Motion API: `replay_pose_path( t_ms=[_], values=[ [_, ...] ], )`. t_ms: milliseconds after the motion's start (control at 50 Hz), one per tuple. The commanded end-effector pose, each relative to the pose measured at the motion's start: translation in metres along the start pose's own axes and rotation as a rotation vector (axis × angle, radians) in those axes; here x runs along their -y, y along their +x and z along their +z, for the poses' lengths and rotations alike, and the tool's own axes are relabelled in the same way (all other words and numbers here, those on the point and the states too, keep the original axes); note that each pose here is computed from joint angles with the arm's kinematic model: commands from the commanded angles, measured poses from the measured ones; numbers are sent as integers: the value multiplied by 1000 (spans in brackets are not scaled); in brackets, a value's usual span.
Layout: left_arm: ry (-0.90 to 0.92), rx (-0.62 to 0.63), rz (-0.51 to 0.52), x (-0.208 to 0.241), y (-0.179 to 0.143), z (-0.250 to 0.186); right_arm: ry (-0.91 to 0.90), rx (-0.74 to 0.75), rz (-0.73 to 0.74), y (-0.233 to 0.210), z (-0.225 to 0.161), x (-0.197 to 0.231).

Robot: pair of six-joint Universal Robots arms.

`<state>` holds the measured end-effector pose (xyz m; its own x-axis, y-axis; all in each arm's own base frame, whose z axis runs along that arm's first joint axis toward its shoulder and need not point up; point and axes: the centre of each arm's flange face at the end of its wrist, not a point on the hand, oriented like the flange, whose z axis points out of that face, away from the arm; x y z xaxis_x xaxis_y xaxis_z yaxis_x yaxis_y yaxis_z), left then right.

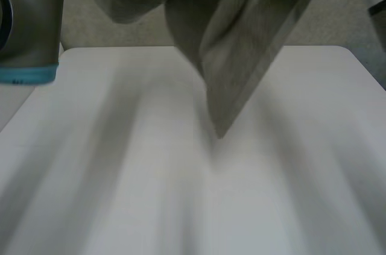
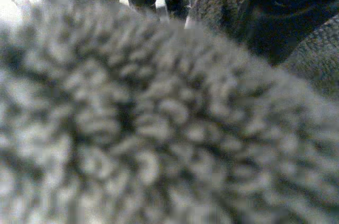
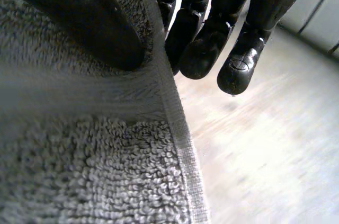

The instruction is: Fold the towel.

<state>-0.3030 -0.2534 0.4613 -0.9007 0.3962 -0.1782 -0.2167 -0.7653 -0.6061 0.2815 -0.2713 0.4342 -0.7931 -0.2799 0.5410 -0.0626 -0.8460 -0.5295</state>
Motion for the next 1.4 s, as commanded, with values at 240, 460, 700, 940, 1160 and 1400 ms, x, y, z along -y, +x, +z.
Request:
replay_pose_path(
  t_ms=[240,460,700,940,1160,1400],
  values=[
    [-709,-310,29,-110,46,-225,-644,417,39,-94,-111,-85],
    [-817,-351,84,-130,50,-253,-860,390,52,-105,-158,-102],
    [-803,-357,73,-131,52,-251,-950,291,84,-115,-197,-113],
    [-967,-358,63,-109,38,-280,-1011,196,242,-111,-210,-123],
    [-1130,-236,-41,-88,19,-306,-1019,194,271,-114,-212,-123],
    [-1248,-52,-214,-112,5,-318,-1033,203,276,-117,-219,-121]
  ],
)
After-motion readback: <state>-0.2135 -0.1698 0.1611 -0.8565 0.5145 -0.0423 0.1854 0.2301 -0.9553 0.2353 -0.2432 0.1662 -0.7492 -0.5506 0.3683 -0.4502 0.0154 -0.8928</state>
